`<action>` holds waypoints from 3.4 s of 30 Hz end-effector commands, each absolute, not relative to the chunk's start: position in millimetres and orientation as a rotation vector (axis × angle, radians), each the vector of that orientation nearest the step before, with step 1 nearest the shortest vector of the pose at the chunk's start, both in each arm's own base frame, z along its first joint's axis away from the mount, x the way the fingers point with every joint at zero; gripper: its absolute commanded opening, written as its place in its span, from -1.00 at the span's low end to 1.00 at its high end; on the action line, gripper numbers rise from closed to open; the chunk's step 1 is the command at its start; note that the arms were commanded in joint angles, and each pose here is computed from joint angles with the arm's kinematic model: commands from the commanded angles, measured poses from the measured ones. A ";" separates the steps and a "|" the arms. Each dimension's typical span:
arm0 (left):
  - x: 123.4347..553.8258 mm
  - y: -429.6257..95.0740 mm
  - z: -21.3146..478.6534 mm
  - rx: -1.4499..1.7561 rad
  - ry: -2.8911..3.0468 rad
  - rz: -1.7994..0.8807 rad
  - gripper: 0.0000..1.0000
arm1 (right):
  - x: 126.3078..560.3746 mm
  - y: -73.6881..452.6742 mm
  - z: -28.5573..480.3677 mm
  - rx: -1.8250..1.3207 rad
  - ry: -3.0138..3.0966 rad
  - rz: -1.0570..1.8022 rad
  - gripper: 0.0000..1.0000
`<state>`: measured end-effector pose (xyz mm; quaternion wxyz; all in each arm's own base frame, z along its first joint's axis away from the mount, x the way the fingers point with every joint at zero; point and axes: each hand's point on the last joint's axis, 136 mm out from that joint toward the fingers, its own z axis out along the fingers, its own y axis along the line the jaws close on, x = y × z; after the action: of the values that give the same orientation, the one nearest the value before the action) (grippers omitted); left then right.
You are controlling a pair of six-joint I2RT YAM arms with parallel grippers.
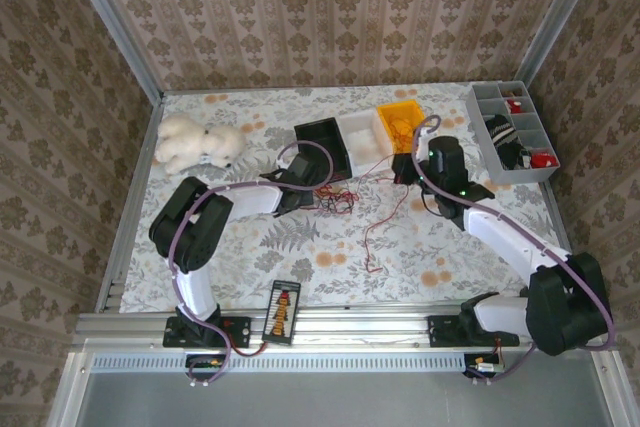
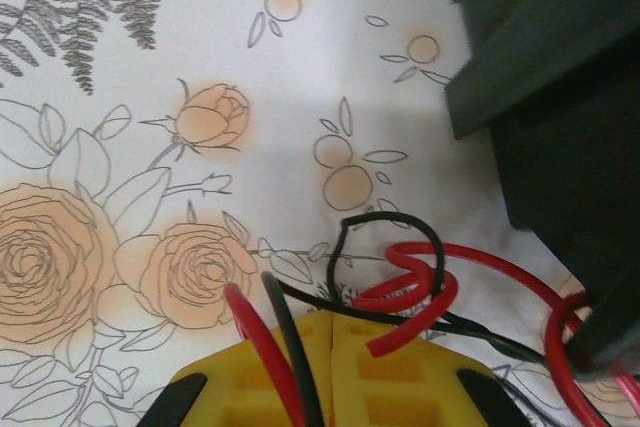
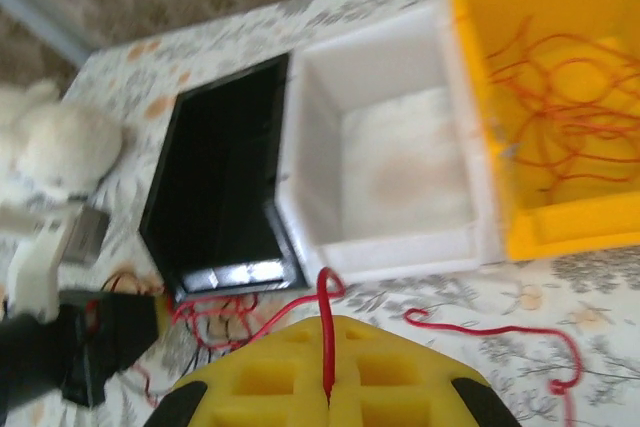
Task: Untangle the cables
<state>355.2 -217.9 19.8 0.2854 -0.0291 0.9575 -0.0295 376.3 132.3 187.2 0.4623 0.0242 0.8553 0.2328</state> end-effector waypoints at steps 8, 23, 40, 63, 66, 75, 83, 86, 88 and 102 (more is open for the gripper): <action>318.4 -124.1 -4.4 -0.410 2.635 0.279 -1.00 | 383.0 38.6 194.4 0.547 1.980 0.390 -1.00; 311.7 -109.2 -8.5 -0.502 2.646 0.305 -1.00 | 369.9 -19.7 179.7 0.747 1.981 0.320 -1.00; 333.9 -157.1 2.6 -0.220 2.626 0.221 -1.00 | 430.5 138.8 274.9 0.110 1.944 0.716 -1.00; 339.7 -155.9 -2.7 -0.221 2.649 0.244 -1.00 | 527.7 219.4 179.9 0.059 2.163 0.825 -0.84; 339.5 -155.0 -2.3 -0.220 2.645 0.247 -1.00 | 528.3 212.3 174.6 0.104 2.174 0.760 -0.19; 338.6 -154.5 -4.1 -0.226 2.654 0.244 -1.00 | 493.1 183.8 172.0 0.167 2.179 0.574 0.18; 339.5 -156.0 -5.4 -0.224 2.662 0.240 -1.00 | 420.8 157.8 133.8 0.110 2.317 0.313 0.17; 340.1 -157.2 -6.3 -0.218 2.667 0.239 -1.00 | 389.1 127.9 116.1 0.184 2.368 0.111 0.17; 340.3 -157.2 -6.9 -0.217 2.670 0.240 -1.00 | 369.0 104.7 103.6 0.265 2.392 0.004 0.17; 339.3 -157.9 -4.5 -0.222 2.661 0.236 -1.00 | 337.5 107.9 42.6 0.244 2.586 0.057 0.04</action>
<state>349.3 -156.3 17.3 0.2656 -0.0913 0.9555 0.0903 335.8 103.4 48.0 0.2767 0.0894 0.9568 0.0053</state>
